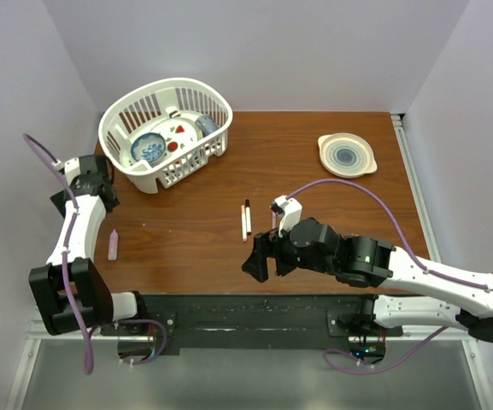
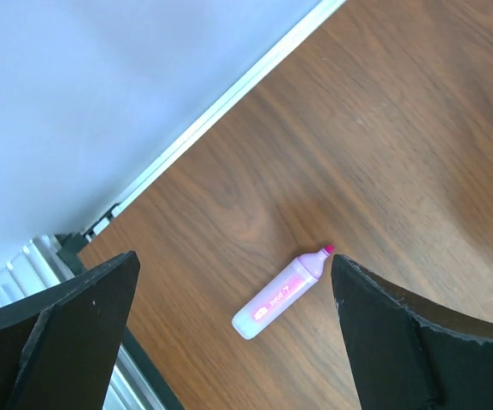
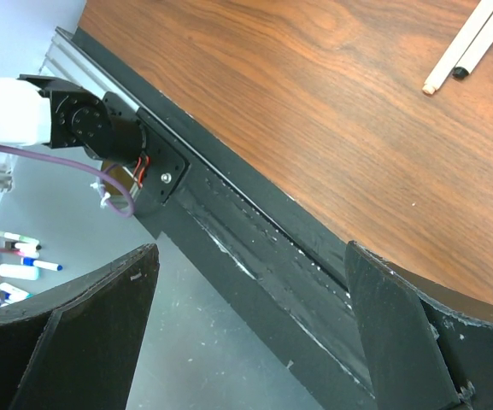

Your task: Insert the pens into the pen caps

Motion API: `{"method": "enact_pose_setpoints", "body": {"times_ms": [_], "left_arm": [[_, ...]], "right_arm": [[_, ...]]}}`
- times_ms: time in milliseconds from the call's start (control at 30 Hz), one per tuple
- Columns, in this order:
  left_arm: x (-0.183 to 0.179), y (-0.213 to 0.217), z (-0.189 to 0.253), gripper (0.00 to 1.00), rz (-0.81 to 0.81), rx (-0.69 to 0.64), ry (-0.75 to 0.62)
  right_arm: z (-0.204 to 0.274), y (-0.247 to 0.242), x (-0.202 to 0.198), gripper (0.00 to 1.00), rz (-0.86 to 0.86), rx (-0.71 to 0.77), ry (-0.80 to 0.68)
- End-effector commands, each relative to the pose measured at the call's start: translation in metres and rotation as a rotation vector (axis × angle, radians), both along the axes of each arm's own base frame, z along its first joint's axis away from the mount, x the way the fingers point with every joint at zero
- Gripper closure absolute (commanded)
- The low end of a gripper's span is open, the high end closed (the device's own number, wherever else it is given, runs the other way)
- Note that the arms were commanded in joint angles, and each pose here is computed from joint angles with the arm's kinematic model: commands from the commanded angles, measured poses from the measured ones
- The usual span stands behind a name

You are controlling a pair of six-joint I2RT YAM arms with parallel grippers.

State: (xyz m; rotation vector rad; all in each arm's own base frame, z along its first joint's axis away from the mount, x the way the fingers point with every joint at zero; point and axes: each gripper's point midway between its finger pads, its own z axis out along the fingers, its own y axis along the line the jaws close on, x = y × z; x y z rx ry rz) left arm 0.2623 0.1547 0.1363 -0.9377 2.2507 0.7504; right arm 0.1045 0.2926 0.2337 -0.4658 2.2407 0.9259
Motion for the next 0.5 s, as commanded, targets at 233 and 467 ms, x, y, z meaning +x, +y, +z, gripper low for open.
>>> {"method": "enact_pose_setpoints", "body": {"times_ms": [233,467], "left_arm": [[-0.002,-0.01,-0.033,0.0,0.049,-0.185,-0.036],[-0.017,-0.014,-0.064,0.02,0.159,-0.231,0.063]], "right_arm": [[0.005,0.009,-0.001,0.07,0.018,0.05,-0.003],[0.006,0.014,-0.004,0.07,0.032,0.059,0.011]]}}
